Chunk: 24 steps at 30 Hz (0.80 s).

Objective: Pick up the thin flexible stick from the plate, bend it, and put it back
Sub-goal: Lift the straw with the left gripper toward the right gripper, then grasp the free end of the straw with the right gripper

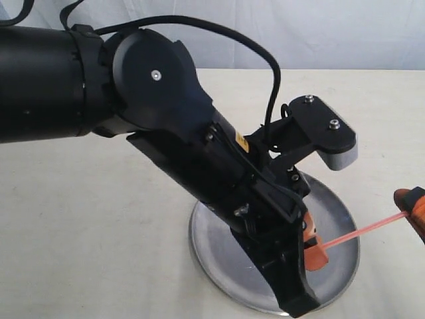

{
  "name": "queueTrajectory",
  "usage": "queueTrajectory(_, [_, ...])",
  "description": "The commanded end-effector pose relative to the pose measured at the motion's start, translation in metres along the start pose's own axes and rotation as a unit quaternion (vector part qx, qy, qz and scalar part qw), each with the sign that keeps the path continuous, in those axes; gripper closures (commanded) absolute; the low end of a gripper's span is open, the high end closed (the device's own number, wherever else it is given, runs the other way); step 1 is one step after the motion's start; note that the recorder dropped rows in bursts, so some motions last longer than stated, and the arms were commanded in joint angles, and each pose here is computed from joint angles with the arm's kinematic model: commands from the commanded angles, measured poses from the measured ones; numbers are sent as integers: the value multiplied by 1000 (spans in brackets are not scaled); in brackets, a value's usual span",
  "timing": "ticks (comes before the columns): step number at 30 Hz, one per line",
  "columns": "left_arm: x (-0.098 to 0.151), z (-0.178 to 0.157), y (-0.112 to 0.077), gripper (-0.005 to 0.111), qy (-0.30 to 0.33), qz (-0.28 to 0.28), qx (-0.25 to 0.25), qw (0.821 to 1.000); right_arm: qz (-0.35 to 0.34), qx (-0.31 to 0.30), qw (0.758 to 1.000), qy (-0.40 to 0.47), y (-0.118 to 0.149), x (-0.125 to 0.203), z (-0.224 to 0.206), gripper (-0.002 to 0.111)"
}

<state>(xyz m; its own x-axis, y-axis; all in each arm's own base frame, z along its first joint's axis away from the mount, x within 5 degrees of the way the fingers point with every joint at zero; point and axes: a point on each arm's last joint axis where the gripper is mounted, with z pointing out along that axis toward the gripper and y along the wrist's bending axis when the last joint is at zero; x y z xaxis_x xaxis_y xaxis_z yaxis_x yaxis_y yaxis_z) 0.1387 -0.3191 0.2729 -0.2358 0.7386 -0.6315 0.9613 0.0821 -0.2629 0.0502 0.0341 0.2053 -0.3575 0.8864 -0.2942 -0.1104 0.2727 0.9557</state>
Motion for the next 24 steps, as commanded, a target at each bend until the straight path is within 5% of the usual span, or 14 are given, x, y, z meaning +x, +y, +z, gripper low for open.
queueTrajectory(1, [-2,-3,-4,107,-4,11,-1,1000,-2,0,1000,-31,0,-6,0,108])
queueTrajectory(9, [-7,-6,-4,107,-11,18,-5,1000,-26,2,999,-44,2,-8,-1,109])
queueTrajectory(13, [-17,-13,-6,107,-21,31,-7,999,-109,-20,992,-60,33,-17,-5,109])
queueTrajectory(24, [-25,-19,-4,107,-23,42,-29,998,-195,77,978,-6,73,-49,43,109])
